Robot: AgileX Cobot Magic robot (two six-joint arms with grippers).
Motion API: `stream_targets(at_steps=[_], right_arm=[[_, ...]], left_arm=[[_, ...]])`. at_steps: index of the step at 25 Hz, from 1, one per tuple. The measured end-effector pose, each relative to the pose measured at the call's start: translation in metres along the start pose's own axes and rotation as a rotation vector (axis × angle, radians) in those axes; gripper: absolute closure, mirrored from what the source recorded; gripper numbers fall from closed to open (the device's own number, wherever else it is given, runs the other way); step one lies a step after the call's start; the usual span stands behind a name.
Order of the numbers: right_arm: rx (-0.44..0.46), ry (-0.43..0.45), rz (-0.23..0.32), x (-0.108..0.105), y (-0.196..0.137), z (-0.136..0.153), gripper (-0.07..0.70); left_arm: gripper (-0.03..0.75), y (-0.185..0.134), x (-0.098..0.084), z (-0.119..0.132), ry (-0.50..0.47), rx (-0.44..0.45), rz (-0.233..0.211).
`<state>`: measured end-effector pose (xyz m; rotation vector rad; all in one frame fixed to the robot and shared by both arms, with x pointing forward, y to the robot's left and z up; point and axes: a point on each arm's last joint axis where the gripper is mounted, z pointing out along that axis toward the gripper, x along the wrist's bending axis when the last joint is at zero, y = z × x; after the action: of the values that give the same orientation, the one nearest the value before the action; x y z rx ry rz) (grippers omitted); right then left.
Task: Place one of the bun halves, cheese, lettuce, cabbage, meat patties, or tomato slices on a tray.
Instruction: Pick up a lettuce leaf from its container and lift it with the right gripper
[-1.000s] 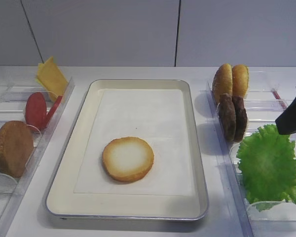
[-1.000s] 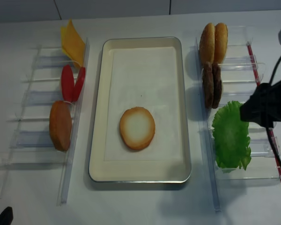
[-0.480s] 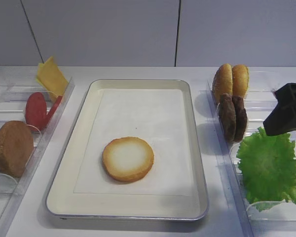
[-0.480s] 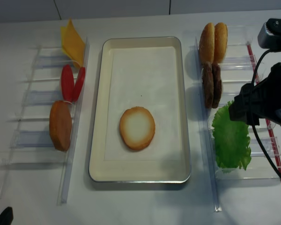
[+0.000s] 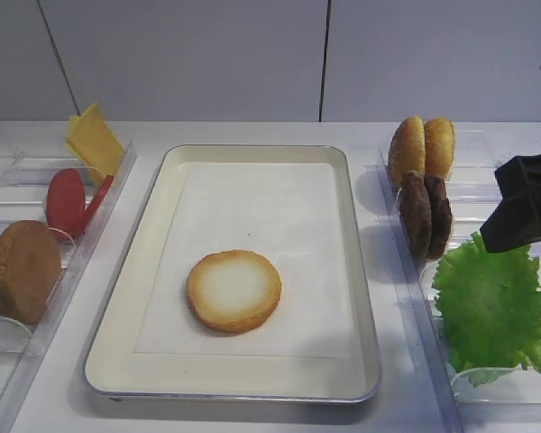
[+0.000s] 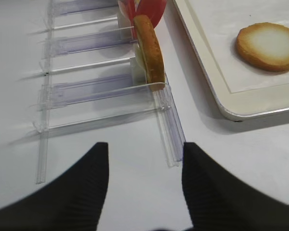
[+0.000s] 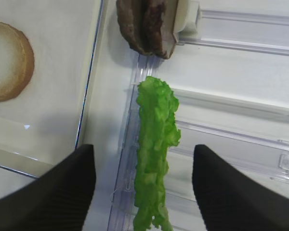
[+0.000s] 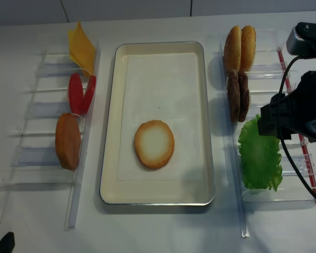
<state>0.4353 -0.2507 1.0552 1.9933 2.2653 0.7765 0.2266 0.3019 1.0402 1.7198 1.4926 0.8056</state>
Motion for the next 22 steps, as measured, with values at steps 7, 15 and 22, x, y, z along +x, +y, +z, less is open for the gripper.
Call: stream_targets(at_steps=[7,15,22], right_arm=[[0.008,0.000,0.004,-0.0006,0.0006,0.0020,0.220],[0.006,-0.001,0.004,-0.0007,0.0007,0.0020,0.267],[0.007,-0.001,0.011,-0.0009,0.0010,0.0026,0.286]], left_arm=[[0.389,0.0000,0.0000,0.0000,0.000,0.000,0.000],[0.389,0.0000,0.0000,0.0000,0.000,0.000,0.000],[0.389,0.0000,0.0000,0.0000,0.000,0.000,0.000]])
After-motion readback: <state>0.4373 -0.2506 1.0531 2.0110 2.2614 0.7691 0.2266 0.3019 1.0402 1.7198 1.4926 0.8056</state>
